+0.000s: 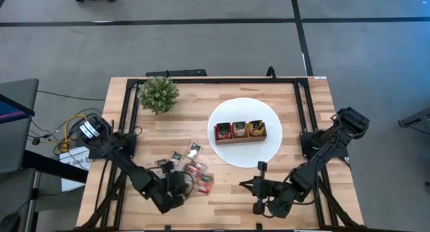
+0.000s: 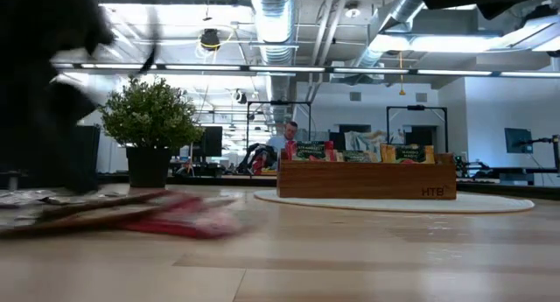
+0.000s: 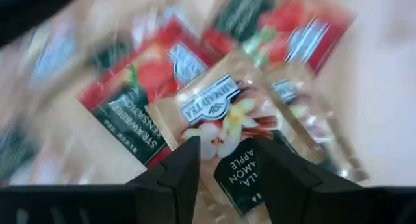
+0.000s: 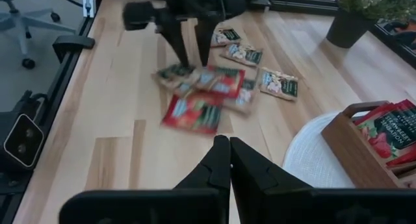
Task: Pick & Place Tea
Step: Adjust the brown tea bags, then put the brown tea bag into the middle section of the wooden organizer
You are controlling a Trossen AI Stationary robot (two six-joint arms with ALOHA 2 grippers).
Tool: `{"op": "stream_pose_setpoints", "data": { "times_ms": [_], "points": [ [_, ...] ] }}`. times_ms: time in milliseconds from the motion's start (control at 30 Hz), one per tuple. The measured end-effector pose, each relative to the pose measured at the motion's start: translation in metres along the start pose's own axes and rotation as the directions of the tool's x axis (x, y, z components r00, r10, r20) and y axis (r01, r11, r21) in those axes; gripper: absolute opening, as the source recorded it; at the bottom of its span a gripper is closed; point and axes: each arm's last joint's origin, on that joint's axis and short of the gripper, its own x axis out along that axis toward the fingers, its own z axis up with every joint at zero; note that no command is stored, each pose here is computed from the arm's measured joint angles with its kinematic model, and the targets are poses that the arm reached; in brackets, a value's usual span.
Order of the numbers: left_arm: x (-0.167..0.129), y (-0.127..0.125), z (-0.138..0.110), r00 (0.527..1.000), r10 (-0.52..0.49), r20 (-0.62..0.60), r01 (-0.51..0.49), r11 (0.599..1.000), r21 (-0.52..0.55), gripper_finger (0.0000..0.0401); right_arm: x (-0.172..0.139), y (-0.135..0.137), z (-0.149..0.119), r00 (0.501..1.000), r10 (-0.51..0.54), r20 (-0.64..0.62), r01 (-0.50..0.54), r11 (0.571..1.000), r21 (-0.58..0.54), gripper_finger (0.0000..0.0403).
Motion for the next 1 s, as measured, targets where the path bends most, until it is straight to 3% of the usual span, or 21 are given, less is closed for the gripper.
{"op": "stream_pose_setpoints", "data": {
  "times_ms": [67,167,300,433,567,700,800,1000],
  "points": [
    [0.002,-0.009,0.017,0.991,-0.056,0.121,0.051,0.998,0.047,0.0128,0.001,-0.001,0.0,1.0,-0.001,0.0,0.001,1.0,0.007,0.0],
    [-0.003,-0.021,0.043,0.953,-0.081,0.293,0.047,0.991,0.123,0.0119,0.007,-0.002,0.002,1.0,0.005,0.001,-0.005,0.998,0.06,0.0],
    [-0.009,-0.03,0.059,0.926,-0.072,0.37,0.009,0.985,0.171,0.0112,0.035,0.0,-0.002,1.0,0.015,0.0,-0.015,0.995,0.097,0.0004],
    [-0.012,-0.033,0.049,0.951,-0.12,0.284,0.057,0.974,0.221,0.0107,0.083,0.003,-0.011,0.986,0.164,-0.003,-0.162,0.974,0.162,0.004],
    [-0.017,-0.033,0.026,0.984,-0.15,0.099,0.132,0.977,0.169,0.0102,0.131,-0.006,-0.016,0.947,0.322,-0.003,-0.304,0.897,0.322,0.0102],
    [-0.021,-0.034,0.007,0.993,-0.105,0.051,0.101,0.992,0.076,0.0094,0.172,-0.02,-0.018,0.914,0.403,-0.052,-0.331,0.812,0.48,0.0162],
    [-0.017,-0.037,-0.004,0.995,-0.075,0.065,0.068,0.992,0.102,0.0086,0.194,-0.031,-0.016,0.897,0.437,-0.065,-0.332,0.764,0.554,0.0192],
    [0.005,-0.039,-0.023,0.998,-0.012,0.054,0.006,0.993,0.119,0.0071,0.208,-0.044,-0.012,0.893,0.446,-0.062,-0.312,0.712,0.629,0.02]
  ]
}}
